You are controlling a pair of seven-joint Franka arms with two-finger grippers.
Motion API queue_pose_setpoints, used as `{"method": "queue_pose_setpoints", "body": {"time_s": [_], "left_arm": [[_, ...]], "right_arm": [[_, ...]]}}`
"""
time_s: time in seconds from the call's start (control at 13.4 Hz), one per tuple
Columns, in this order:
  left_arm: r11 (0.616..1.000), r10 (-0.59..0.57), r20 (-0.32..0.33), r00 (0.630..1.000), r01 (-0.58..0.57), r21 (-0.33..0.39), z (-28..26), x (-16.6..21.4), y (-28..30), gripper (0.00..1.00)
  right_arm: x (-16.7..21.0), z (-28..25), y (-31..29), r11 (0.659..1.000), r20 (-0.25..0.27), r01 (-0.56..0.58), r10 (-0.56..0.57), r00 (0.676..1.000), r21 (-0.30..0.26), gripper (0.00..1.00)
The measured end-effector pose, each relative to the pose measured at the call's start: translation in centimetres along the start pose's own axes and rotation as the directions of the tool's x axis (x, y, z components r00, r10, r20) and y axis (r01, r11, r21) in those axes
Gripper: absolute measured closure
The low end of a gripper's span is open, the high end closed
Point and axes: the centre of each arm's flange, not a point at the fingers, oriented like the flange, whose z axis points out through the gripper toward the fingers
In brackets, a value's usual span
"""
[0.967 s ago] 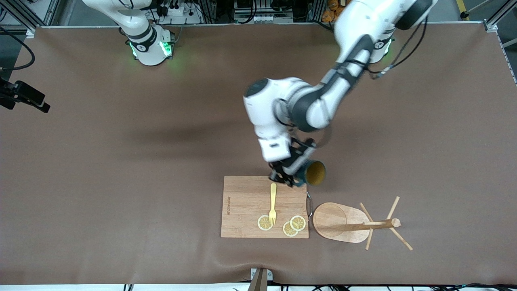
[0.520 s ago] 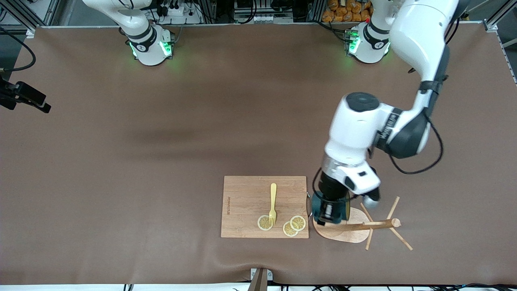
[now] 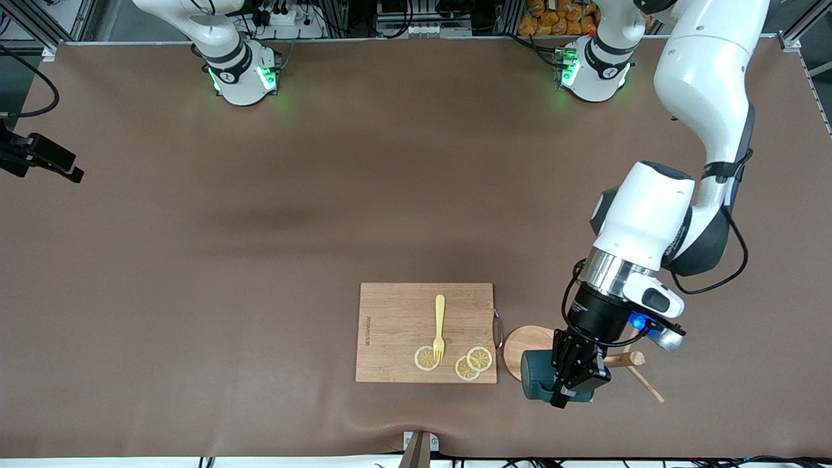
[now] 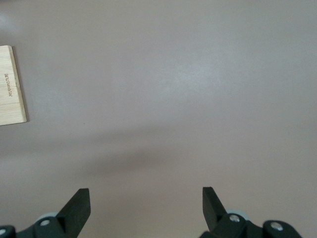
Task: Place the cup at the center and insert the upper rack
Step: 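Carry the mug with the left gripper over the wooden mug tree, then lower the mug handle onto a mug-tree peg with the left gripper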
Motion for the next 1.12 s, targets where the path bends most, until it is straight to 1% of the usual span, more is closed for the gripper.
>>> {"method": "queue_pose_setpoints", "body": {"time_s": [0.07, 0.22, 0.45, 0.67, 0.97, 1.12], "left_arm": [[1.0, -0.011, 0.009, 1.0, 0.011, -0.004, 0.4, 0.2, -0.9, 0.95], [1.0, -0.022, 0.016, 1.0, 0.021, 0.018, 1.0, 0.3, -2.8, 0.95], [0.999, -0.034, 0.013, 0.999, 0.034, 0.032, 1.2, 0.6, -3.6, 0.95], [0.997, -0.062, -0.005, 0.998, 0.062, 0.035, 1.2, 2.0, -3.7, 0.95], [0.995, -0.081, -0.044, 0.996, 0.083, 0.051, 1.2, 5.1, -4.2, 0.95], [0.994, -0.091, -0.054, 0.994, 0.094, 0.059, 1.2, 5.9, -4.6, 0.95]], "right_arm": [[0.0, 0.0, 0.0, 1.0, 0.001, -0.001, 0.001, 1.0, 0.0, 0.0], [0.0, 0.1, 0.0, 1.0, 0.005, -0.002, 0.002, 1.0, 0.0, 0.0], [0.0, 0.2, 0.0, 1.0, 0.01, -0.003, 0.003, 1.0, -0.001, 0.0], [0.3, 0.9, -0.1, 1.0, 0.021, -0.004, 0.004, 1.0, -0.003, 0.0], [0.4, 0.9, -0.1, 1.0, 0.023, -0.004, 0.004, 1.0, -0.003, 0.0], [0.4, 0.9, -0.1, 1.0, 0.023, -0.004, 0.004, 1.0, -0.003, 0.0]]}}
